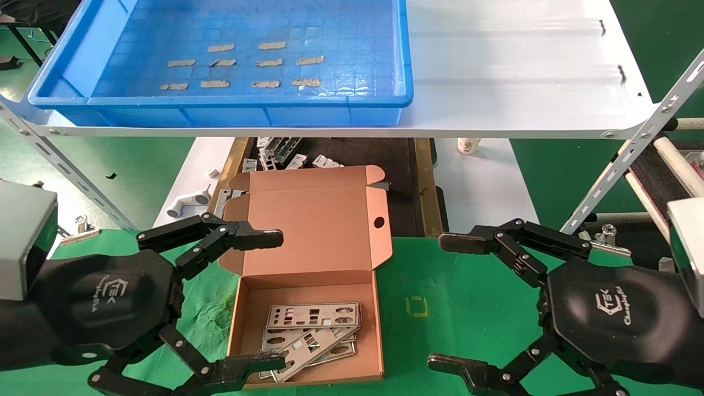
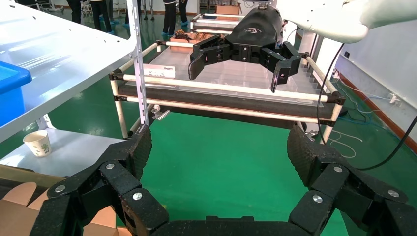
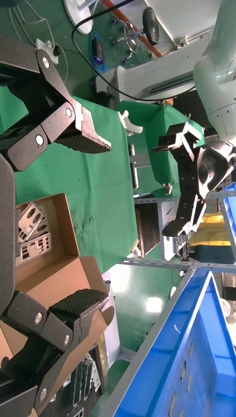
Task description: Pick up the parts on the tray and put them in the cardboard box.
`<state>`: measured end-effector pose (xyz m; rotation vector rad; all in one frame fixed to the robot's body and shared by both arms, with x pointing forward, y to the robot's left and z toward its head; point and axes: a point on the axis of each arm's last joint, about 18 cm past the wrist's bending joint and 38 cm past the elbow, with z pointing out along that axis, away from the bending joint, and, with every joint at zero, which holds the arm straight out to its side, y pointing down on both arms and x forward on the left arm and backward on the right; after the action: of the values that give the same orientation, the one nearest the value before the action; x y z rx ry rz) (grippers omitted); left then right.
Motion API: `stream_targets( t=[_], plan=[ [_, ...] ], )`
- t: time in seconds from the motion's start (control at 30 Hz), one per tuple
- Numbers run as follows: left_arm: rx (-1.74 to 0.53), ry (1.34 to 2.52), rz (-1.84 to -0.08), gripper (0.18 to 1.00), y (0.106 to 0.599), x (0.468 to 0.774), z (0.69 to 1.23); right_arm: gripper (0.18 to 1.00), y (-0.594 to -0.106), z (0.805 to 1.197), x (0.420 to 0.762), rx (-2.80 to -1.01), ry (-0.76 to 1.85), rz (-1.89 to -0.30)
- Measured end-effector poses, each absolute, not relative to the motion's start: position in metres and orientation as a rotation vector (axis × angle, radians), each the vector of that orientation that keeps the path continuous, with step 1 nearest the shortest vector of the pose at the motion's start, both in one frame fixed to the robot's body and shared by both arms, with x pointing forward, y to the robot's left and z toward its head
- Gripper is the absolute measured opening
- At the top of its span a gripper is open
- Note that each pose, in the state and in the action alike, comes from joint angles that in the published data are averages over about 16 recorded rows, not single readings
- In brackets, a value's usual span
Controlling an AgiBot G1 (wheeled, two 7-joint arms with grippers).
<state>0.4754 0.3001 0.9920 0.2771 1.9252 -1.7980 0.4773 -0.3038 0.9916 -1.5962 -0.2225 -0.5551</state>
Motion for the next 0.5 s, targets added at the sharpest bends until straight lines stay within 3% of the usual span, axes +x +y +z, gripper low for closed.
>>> stream_targets(
  t=[0.5],
  plan=[
    [0.276,1.926,-1.797,1.001,0.2999,0.4758,0.9920,1.001,-0.3038,0.9916,0.4773,-1.596,-0.222,-0.555]
  ],
)
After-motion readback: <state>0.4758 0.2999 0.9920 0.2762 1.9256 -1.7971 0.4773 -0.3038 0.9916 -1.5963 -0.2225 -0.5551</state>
